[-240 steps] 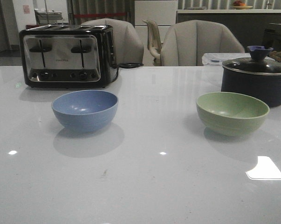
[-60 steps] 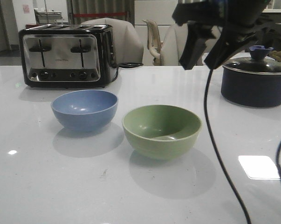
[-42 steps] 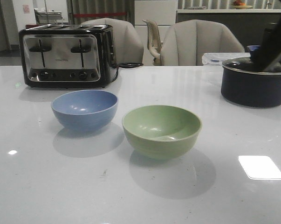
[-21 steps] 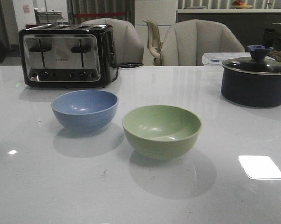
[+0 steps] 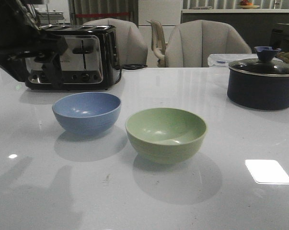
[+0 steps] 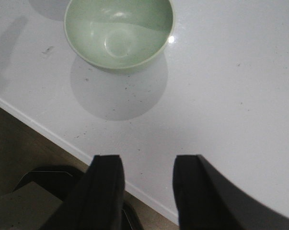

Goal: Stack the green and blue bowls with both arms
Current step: 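Lower the left gripper onto the rim of the light blue bowl and grip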

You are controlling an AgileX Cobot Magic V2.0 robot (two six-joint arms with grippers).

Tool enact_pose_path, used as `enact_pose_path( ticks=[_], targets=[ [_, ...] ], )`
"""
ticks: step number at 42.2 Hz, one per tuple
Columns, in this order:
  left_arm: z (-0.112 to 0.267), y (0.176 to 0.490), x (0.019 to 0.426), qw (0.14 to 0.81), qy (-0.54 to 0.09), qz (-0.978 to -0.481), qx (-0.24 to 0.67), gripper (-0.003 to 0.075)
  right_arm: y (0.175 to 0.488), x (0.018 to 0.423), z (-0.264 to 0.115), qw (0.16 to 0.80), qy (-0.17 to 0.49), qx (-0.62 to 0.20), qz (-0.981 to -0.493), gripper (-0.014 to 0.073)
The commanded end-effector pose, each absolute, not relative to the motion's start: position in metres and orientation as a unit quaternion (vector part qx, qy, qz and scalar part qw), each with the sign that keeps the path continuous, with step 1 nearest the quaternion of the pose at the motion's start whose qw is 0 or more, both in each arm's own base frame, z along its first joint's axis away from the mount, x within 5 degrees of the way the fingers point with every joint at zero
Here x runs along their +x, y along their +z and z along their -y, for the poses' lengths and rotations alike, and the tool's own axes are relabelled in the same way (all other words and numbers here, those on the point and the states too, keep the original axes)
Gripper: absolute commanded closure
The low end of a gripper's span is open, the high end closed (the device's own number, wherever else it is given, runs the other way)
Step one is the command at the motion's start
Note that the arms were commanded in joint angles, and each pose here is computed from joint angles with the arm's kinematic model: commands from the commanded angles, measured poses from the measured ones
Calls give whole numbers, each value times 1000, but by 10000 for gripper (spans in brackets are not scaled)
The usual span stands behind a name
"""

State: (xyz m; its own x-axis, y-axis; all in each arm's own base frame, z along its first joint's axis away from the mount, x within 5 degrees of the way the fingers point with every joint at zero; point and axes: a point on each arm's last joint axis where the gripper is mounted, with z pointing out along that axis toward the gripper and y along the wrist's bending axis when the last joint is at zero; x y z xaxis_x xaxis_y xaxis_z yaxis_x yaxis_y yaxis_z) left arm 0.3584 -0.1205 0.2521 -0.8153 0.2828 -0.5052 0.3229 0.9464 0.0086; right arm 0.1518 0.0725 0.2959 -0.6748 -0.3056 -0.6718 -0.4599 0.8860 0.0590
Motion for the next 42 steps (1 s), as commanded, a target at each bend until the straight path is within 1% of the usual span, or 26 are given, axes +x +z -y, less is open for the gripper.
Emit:
enact_pose_path(
  ticks=[1, 11, 19, 21, 25, 32, 36, 42],
  targets=[
    [125, 269, 379, 310, -37, -936, 162, 190, 309, 155, -73, 384, 114, -213, -891, 219],
    [128, 241, 413, 293, -32, -943, 153, 190, 309, 155, -73, 384, 114, -213, -891, 219],
    [133, 223, 422, 277, -46, -949, 142, 191, 309, 155, -73, 384, 114, -213, -891, 219],
    [133, 220, 423, 273, -46, -950, 142, 204, 309, 155, -73, 384, 114, -213, -891, 219],
    [133, 218, 423, 271, -47, -951, 141, 279, 309, 155, -73, 384, 114, -213, -891, 219],
    [134, 218, 423, 271, -52, -951, 137, 450, 309, 155, -73, 384, 114, -213, -891, 219],
    [134, 218, 423, 271, -52, -951, 138, 528, 309, 155, -73, 384, 114, -213, -891, 219],
    [134, 219, 422, 267, -51, -953, 138, 620, 309, 155, -73, 384, 114, -213, -891, 219]
  ],
)
